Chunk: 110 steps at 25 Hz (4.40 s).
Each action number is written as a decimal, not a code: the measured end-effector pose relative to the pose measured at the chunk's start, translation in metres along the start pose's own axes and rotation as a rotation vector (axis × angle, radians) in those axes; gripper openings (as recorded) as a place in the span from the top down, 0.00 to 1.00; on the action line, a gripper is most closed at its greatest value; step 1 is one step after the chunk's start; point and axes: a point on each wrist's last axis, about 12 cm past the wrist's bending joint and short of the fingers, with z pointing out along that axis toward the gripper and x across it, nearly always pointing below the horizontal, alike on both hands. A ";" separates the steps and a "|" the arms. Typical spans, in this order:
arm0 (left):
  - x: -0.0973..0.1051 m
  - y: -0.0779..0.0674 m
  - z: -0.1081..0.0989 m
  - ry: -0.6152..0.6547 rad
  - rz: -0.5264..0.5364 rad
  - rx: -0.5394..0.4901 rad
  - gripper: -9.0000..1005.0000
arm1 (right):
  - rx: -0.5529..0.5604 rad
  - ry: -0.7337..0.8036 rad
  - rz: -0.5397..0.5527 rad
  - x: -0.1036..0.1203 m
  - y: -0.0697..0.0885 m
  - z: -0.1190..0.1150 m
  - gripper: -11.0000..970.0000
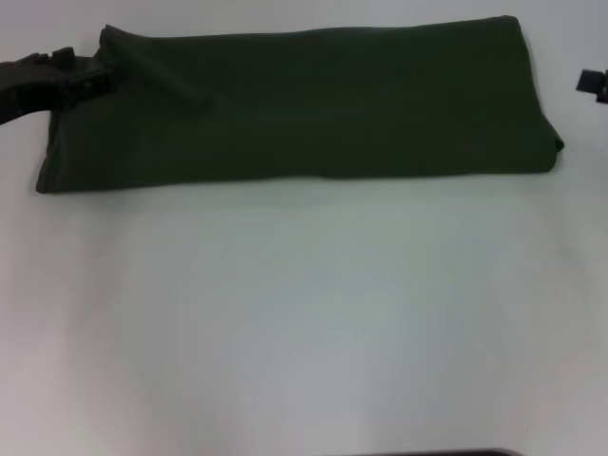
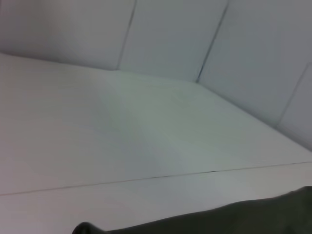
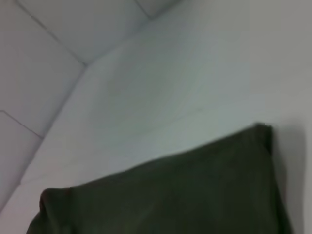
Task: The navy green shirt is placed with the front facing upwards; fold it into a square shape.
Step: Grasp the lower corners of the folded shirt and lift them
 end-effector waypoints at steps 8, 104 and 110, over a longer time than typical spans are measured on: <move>0.005 0.000 -0.001 0.007 0.012 0.001 0.08 | 0.035 0.118 0.117 0.005 -0.001 0.010 0.33; 0.009 0.037 -0.009 0.418 -0.258 -0.078 0.10 | 0.147 0.125 0.078 0.010 -0.002 0.049 0.97; 0.004 0.035 -0.008 0.423 -0.251 -0.056 0.11 | 0.147 0.124 0.077 0.010 -0.001 0.049 0.97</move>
